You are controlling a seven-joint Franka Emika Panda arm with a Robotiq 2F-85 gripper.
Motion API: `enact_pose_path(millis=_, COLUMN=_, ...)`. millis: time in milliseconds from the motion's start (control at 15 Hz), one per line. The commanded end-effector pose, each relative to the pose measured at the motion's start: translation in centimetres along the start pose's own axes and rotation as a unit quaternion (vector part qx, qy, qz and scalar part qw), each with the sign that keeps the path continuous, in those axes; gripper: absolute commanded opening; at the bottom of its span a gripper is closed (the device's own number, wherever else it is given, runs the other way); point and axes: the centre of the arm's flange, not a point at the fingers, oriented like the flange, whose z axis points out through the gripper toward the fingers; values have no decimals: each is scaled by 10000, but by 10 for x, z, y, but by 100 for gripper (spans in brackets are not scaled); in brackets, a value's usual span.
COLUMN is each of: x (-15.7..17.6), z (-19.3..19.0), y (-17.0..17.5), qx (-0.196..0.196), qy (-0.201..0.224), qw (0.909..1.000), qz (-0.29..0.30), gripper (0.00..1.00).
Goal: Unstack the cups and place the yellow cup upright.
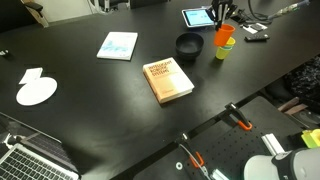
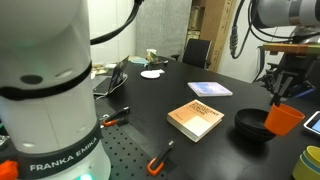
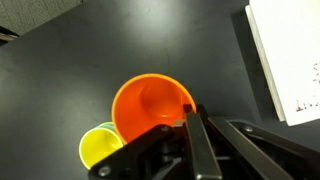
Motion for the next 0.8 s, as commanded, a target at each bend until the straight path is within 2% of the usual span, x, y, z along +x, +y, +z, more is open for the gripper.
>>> enact_pose_path(millis=0, x=-42, z=20, y=-17, qx=112, qy=106, qw=9993, qz=-346, gripper=7)
enact_pose_path(millis=467, x=-51, z=75, y=-40, qx=378, qy=654, qw=9961, qz=-454, gripper=7)
enact_pose_path(millis=733, x=-53, z=99, y=-49, qx=324, qy=702, qw=9956, qz=-525, gripper=7)
